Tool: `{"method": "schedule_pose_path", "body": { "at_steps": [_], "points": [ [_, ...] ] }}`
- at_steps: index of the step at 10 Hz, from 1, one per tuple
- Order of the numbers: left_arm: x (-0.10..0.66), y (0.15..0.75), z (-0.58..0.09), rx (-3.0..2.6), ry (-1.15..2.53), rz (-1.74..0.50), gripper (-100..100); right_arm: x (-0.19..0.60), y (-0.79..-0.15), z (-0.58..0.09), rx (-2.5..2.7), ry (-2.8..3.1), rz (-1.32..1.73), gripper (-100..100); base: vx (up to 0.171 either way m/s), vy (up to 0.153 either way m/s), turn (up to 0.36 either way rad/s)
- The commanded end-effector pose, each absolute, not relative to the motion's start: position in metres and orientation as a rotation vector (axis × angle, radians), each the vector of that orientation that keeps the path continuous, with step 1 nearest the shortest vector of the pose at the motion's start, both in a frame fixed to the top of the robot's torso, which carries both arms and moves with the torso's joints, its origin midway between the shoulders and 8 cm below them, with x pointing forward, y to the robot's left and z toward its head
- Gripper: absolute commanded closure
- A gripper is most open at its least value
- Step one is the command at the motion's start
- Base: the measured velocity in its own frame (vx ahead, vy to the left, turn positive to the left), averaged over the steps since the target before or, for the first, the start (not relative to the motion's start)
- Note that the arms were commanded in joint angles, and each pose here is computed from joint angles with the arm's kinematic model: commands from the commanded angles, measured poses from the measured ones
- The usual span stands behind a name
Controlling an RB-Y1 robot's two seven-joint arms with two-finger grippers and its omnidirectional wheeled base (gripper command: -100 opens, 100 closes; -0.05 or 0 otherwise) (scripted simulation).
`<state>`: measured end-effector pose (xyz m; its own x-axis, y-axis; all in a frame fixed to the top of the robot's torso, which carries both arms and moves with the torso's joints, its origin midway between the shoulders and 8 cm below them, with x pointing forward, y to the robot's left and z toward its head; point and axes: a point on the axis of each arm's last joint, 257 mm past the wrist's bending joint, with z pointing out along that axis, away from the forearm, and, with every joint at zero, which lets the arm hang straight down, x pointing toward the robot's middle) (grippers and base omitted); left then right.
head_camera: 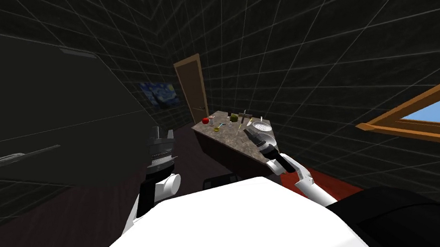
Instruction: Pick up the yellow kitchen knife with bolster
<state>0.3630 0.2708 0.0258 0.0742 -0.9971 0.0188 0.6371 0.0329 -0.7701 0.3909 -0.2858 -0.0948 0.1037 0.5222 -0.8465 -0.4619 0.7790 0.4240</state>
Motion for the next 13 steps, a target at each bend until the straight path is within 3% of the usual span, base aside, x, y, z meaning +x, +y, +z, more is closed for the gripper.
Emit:
{"method": "schedule_pose_path", "body": {
  "at_steps": [1, 13],
  "points": [
    [0.363, 0.271, 0.026, -0.719, 0.641, -1.399, 0, 0.390, -0.290, -0.117, 0.009, 1.339, 0.675, -100, -0.035, -0.060, 0.282],
    [0.363, 0.271, 0.026, -0.719, 0.641, -1.399, 0, 0.359, -0.358, -0.238, -0.414, 1.684, 0.317, -100, -0.026, -0.031, 0.251]
  ]
}}
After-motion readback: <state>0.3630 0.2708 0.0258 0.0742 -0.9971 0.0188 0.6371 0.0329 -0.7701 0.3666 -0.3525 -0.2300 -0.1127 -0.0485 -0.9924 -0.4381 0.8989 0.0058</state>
